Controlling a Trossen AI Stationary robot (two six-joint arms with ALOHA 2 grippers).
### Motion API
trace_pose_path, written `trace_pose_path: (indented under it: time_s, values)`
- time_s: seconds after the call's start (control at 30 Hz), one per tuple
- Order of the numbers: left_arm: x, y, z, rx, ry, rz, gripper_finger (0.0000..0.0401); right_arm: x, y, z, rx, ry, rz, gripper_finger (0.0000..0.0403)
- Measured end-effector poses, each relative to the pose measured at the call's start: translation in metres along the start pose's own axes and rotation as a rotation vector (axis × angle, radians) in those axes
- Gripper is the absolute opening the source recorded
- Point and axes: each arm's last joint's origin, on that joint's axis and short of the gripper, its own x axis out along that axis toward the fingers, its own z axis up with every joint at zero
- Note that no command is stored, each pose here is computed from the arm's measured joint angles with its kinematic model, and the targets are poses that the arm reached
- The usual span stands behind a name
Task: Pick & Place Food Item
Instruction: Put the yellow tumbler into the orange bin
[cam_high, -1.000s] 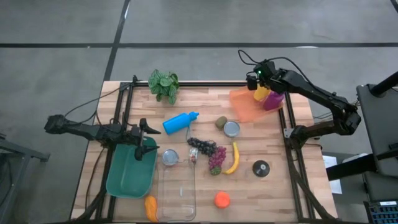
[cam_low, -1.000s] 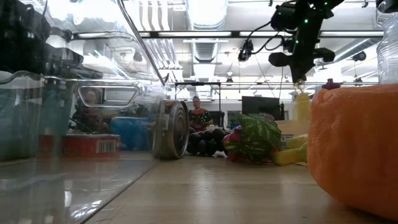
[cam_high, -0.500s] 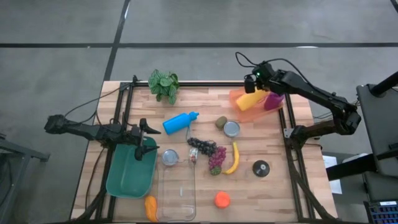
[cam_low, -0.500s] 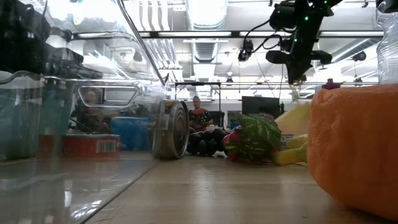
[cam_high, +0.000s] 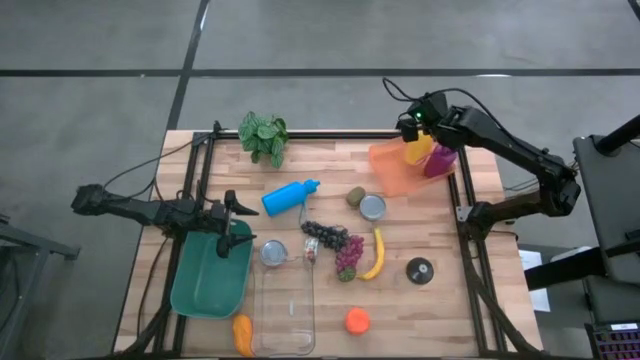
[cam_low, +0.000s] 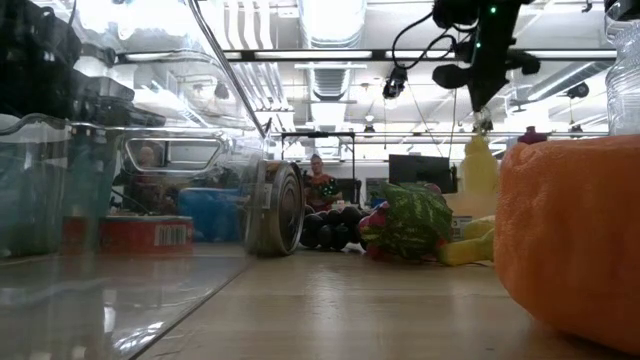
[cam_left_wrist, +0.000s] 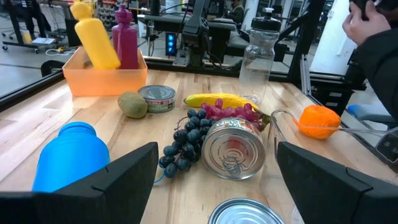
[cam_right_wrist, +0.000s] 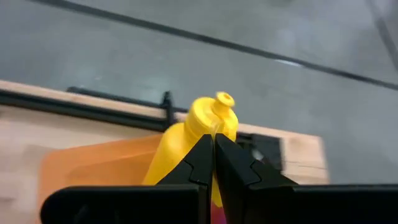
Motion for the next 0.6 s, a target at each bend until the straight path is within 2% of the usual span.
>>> trace_pose_path:
  time_s: [0.3, 0.6]
  values:
    - [0.0000, 0.0000, 0.0001, 0.000, 0.000, 0.000, 0.0336, 0.0019, -0.0037, -0.0012, -0.034, -0.061, -0.134, 0.0011]
    - [0.0000, 0.0000, 0.0000, 0.000, 0.000, 0.000, 0.0336, 0.0040, 0.0001, 0.0049, -0.133, -0.136, -0.165, 0.0011]
